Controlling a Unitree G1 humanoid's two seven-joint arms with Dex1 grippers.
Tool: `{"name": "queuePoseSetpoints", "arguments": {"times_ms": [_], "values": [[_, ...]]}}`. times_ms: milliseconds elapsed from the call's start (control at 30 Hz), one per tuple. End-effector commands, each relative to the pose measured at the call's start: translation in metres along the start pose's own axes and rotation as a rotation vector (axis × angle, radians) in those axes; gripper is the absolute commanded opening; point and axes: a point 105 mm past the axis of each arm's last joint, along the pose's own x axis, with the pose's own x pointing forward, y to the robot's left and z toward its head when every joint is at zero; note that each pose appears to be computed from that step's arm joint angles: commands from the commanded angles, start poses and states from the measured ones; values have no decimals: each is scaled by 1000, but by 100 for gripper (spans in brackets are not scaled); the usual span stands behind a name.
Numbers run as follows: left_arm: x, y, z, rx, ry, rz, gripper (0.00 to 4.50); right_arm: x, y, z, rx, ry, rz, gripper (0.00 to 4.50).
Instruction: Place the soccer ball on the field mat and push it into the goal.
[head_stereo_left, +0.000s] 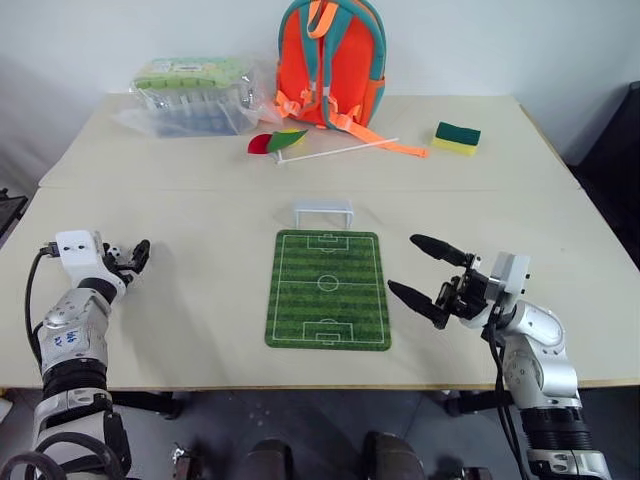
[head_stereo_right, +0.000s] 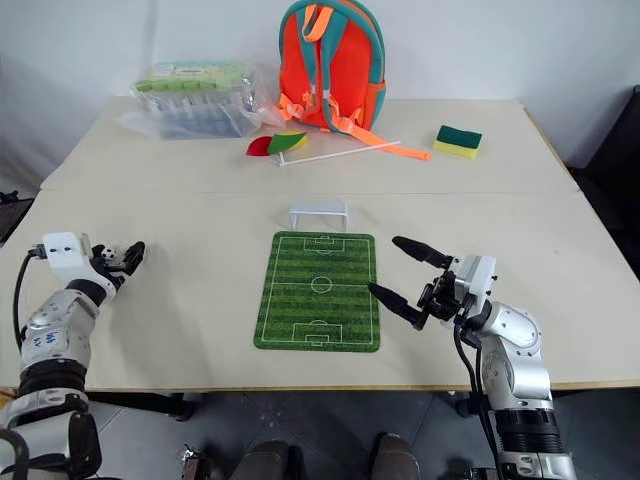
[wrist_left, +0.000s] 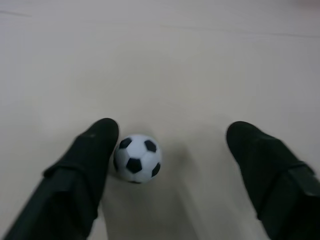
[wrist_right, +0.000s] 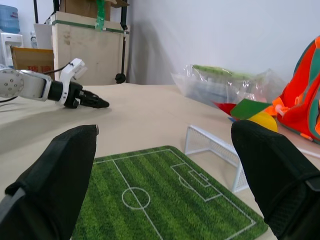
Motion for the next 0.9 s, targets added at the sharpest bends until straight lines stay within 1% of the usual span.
{"name": "queuePoseSetpoints", "arguments": {"times_ms": [33,67,100,200,233,267,300,367,467,533,600,667,800,900], "values": [[1,5,9,19,-30,10,253,-1,1,8,-17,-19,-7,450],[1,5,7,19,-26,10,227,-2,1,7,-16,-16,-9,450],[1,6,7,19,-24,11,187,-3,2,6,-15,-14,-11,450],[0,8,5,25,-21,15,91,-6,1,4,-15,-9,-15,450],[-1,8,7,27,-34,7,85,-7,1,4,-17,-8,-17,450],[-2,3,15,18,-82,-38,85,-8,0,4,-23,-4,-18,450],[-5,-7,29,17,-161,-118,85,-11,-2,5,-34,1,-23,450],[-13,-25,47,21,-266,-252,85,-16,-6,7,-50,10,-25,450],[-31,-62,64,57,-354,-521,85,-27,-10,13,-68,28,-12,450],[-61,-110,69,133,-363,-857,85,-42,-7,18,-98,88,53,450],[-96,-166,54,241,-266,-1232,85,-71,5,19,-101,211,198,450],[-116,-192,39,311,-197,-1414,85,-88,12,21,-68,275,260,450],[-136,-235,6,472,-136,-1645,85,-108,17,18,-43,348,276,450],[-133,-260,-6,517,-148,-1674,85,-113,22,16,-37,369,269,450]]}}
